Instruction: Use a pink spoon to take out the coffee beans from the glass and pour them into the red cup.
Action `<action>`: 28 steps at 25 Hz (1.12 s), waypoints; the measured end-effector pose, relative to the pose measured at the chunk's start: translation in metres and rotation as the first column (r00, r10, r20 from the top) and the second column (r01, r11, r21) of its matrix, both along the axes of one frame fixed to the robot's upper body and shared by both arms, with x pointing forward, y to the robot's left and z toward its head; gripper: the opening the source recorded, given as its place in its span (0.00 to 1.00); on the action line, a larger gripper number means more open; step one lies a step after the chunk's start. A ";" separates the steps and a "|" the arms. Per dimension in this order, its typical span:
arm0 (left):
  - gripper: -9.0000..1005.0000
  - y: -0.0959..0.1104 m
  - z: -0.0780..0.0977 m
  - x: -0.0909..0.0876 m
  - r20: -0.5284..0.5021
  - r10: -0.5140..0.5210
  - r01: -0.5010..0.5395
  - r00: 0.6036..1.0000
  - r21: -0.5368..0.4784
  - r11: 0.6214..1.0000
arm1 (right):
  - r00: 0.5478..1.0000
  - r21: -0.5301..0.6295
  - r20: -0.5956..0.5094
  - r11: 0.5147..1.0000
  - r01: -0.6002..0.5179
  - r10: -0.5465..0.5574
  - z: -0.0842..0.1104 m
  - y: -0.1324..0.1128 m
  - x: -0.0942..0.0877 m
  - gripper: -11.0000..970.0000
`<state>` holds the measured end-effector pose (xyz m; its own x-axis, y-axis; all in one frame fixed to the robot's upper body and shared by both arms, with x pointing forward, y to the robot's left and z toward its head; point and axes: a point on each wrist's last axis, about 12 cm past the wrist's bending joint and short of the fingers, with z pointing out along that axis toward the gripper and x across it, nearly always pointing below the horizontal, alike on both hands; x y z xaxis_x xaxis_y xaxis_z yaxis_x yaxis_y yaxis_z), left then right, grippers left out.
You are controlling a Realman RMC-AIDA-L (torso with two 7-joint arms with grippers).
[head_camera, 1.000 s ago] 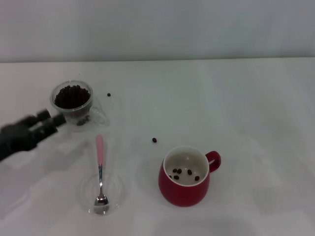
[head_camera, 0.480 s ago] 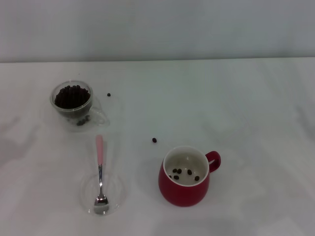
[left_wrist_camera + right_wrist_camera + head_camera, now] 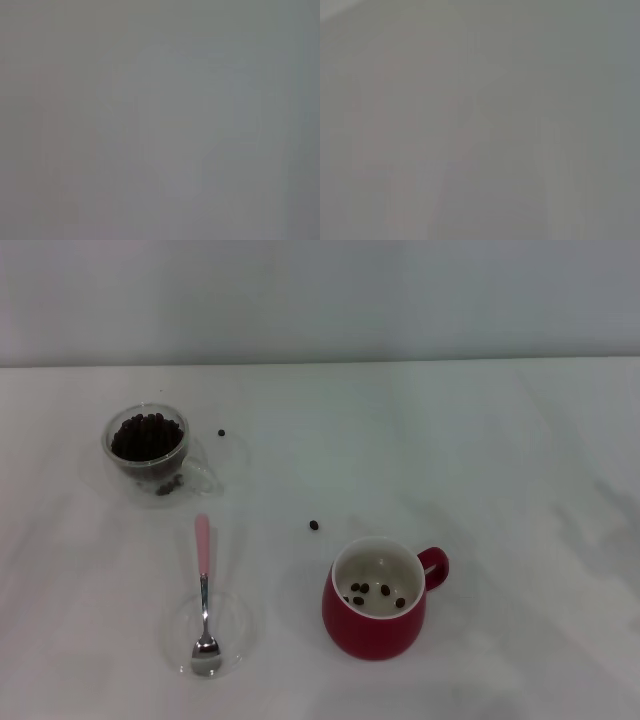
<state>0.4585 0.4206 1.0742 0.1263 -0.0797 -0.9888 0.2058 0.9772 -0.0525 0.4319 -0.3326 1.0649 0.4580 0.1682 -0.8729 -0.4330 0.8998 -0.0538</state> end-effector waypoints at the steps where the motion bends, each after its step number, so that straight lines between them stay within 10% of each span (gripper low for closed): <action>1: 0.64 0.001 -0.001 0.000 -0.005 0.007 -0.007 1.000 0.003 1.000 | 1.000 0.006 0.015 1.000 -0.007 0.006 0.001 0.000 -0.003 0.75; 28: 0.64 0.012 -0.006 0.004 0.031 0.189 -0.190 0.981 0.013 0.982 | 0.996 -0.002 0.092 1.000 0.010 -0.010 0.008 0.000 -0.004 0.75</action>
